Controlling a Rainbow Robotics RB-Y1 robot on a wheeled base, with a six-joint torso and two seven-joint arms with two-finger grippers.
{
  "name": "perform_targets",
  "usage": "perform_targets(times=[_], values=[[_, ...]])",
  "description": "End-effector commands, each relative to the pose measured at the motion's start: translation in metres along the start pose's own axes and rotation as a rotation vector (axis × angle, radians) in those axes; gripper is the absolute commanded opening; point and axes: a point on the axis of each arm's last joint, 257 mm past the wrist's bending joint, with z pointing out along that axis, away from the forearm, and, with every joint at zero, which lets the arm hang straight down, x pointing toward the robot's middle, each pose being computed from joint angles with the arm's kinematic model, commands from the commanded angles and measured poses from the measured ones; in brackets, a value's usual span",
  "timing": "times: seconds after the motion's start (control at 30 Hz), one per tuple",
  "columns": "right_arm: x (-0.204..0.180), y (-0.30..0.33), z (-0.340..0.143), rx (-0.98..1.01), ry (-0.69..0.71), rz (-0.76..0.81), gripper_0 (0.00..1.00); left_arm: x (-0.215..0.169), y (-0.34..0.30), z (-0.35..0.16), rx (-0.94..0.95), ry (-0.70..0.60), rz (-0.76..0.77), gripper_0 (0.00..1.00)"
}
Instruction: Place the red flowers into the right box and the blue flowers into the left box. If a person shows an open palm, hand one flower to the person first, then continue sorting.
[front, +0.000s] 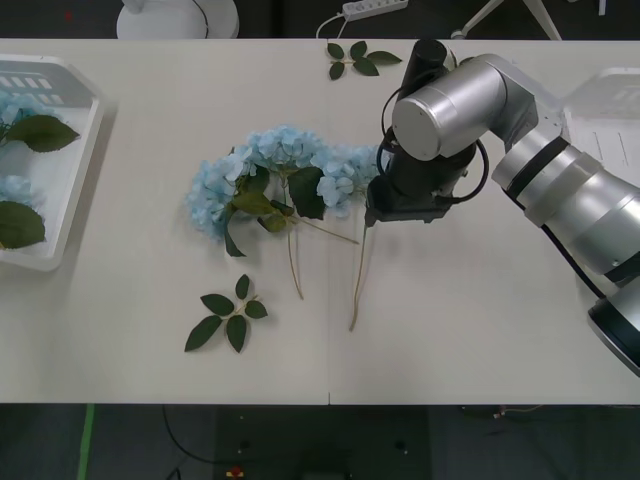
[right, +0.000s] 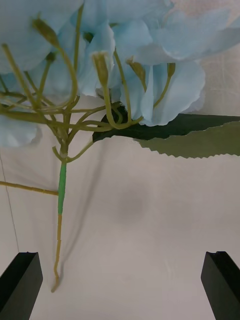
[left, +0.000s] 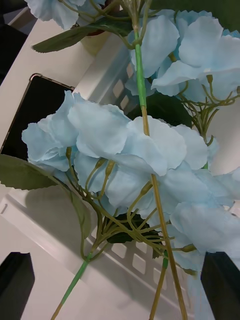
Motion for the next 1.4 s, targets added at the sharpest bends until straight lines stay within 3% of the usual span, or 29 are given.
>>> perform_targets(times=[0.03, 0.27, 0.53, 0.73, 0.97, 1.17, 1.4], values=[[-0.022, 0.038, -0.007, -0.039, -0.063, 0.011, 0.94, -0.041, -0.012, -0.032, 0.001, -0.072, 0.064, 1.0], [-0.031, 0.055, 0.011, -0.064, -0.104, 0.04, 0.94, -0.028, -0.07, -0.056, 0.097, -0.043, 0.119, 1.0], [-0.038, 0.062, 0.031, -0.066, -0.146, 0.049, 0.94, 0.018, -0.159, -0.09, 0.227, -0.023, -0.03, 1.0], [-0.039, 0.064, 0.039, -0.062, -0.155, 0.051, 0.94, 0.084, -0.243, -0.089, 0.391, 0.073, -0.179, 1.0], [-0.039, 0.06, 0.046, -0.048, -0.16, 0.055, 0.94, 0.143, -0.324, -0.076, 0.386, 0.113, -0.231, 1.0], [-0.039, 0.06, 0.05, -0.049, -0.162, 0.057, 0.94, 0.185, -0.395, -0.074, 0.39, 0.132, -0.377, 1.0], [-0.039, 0.059, 0.05, -0.042, -0.165, 0.046, 0.82, 0.201, -0.451, -0.084, 0.439, 0.231, -0.51, 1.0]])
